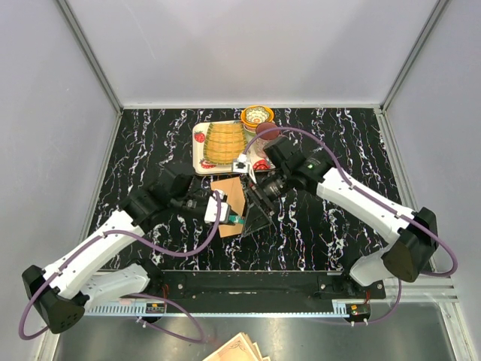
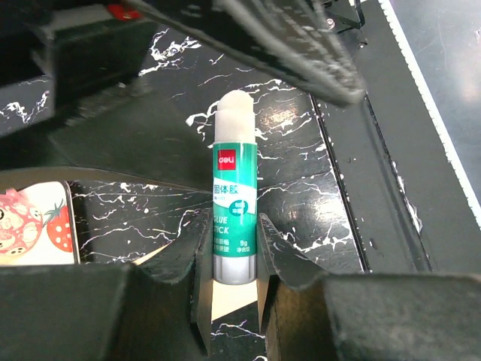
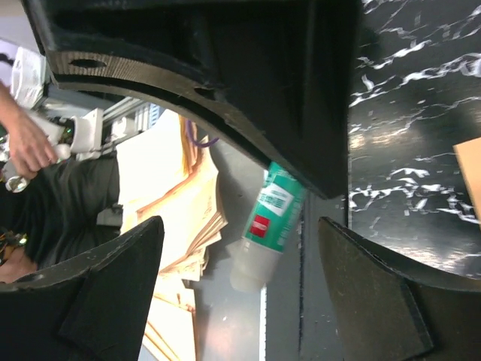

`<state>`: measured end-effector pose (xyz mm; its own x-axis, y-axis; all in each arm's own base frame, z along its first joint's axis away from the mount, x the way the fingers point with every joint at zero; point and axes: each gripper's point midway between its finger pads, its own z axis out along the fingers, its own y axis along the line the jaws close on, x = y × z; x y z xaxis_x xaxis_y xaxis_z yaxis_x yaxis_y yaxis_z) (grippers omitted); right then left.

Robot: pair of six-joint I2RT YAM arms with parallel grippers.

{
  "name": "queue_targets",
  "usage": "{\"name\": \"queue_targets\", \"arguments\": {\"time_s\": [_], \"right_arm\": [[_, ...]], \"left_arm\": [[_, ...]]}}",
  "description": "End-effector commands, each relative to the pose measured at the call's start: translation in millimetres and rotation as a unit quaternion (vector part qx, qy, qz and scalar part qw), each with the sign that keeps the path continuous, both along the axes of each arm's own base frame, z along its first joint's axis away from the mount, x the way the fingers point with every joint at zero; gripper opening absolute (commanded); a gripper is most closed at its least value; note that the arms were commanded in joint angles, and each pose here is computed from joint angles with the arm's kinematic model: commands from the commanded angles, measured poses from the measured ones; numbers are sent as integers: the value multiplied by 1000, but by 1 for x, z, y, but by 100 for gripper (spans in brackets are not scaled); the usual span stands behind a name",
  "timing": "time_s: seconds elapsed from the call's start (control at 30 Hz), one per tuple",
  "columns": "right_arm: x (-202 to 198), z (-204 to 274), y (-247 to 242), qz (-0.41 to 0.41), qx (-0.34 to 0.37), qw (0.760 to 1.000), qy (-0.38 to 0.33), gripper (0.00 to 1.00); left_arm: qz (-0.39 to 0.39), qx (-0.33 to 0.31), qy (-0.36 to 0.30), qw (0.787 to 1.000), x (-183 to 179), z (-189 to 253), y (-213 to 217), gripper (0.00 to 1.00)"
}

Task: Place the letter into the envelope and seal it

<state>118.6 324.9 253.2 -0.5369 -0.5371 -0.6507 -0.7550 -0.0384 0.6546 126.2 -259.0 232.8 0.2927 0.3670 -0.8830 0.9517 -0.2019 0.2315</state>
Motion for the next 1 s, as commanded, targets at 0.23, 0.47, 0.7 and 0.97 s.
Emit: {"name": "queue_targets", "arguments": {"time_s": [0.23,0.47,0.7,0.97], "right_arm": [[-20,-9,12,23,-19,996,81,63],[-19,-15,16,20,-29,994,105,43],[-20,-15,19,17,-34,991,131,35],[-25,-18,25,23,-42,987,155,35]], "left_arm": [[-51,15,-81,995,-2,10,-5,0],[-66,21,-98,993,-6,11,-6,0],[-85,27,-112,990,-12,10,-6,0],[-102,39,-123,986,-18,7,-6,0]]}}
